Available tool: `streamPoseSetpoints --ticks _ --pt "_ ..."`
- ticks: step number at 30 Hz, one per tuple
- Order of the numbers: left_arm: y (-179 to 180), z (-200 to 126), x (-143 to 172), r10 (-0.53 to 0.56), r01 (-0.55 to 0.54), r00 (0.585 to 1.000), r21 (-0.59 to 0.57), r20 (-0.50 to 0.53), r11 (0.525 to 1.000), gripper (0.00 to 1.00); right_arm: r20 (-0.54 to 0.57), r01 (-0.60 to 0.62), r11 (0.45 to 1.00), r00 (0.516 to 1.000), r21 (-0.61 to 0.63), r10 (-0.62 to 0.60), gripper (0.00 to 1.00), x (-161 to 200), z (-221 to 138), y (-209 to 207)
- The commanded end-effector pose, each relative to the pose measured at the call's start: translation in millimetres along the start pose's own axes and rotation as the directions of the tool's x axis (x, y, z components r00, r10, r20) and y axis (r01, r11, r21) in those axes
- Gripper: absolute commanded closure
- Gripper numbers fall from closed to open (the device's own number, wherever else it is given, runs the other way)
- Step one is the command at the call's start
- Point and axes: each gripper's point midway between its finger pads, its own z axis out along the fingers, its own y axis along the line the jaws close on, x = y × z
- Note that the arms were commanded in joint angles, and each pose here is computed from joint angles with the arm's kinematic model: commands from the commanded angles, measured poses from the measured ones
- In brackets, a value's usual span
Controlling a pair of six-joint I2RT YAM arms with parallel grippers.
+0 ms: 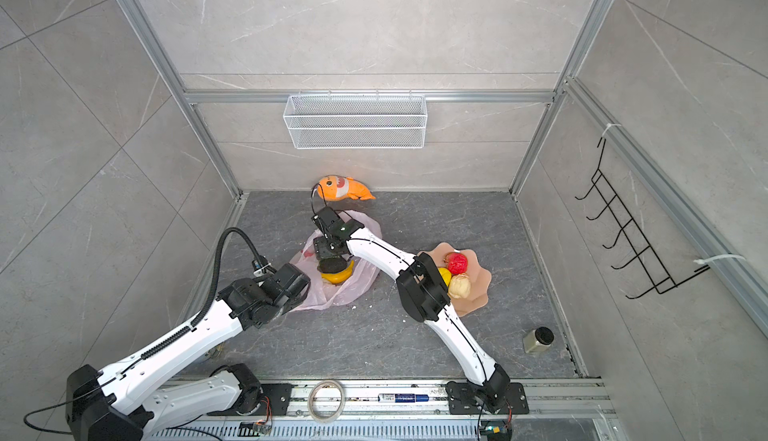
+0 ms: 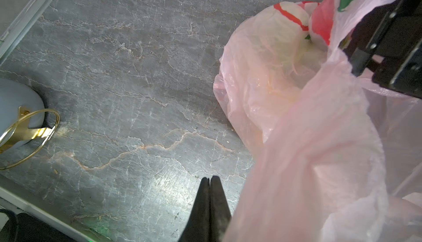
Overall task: Take fruits out of the plastic bag
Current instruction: Pick up the fruit from the plastic bag.
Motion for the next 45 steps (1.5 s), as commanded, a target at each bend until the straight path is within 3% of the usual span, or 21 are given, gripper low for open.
streamPoseSetpoints --ticks 1,19,23,36,45 --pt "-11.8 -3.8 -17.6 0.02 -0.021 0.999 0.018 0.041 1.0 1.0 -0.004 0.003 1.0 1.0 -0.004 -0.003 0.23 -1.4 8.8 -0.7" --pt "-20.3 4.3 -15.3 0.006 -0.006 1.0 0.043 0.012 0.999 1.0 -0.047 -0.024 0.999 0.999 -0.033 0.022 0.23 10.1 37.7 -4.2" --pt "-19.5 4.4 -14.3 0.005 -0.005 1.0 0.044 0.01 0.999 1.0 -0.053 -0.024 0.999 0.998 -0.036 0.022 0.27 11.4 37.6 -3.9" --pt "-21.8 4.9 -13.1 -0.003 0.003 1.0 0.064 0.005 0.998 1.0 -0.033 -0.009 0.999 0.999 -0.032 0.008 0.5 1.2 14.9 -3.1" --pt "-22.8 0.4 -17.3 -0.019 0.016 1.0 0.093 0.025 0.996 1.0 0.019 0.016 0.999 1.0 -0.031 -0.015 0.56 -19.0 -33.2 0.0"
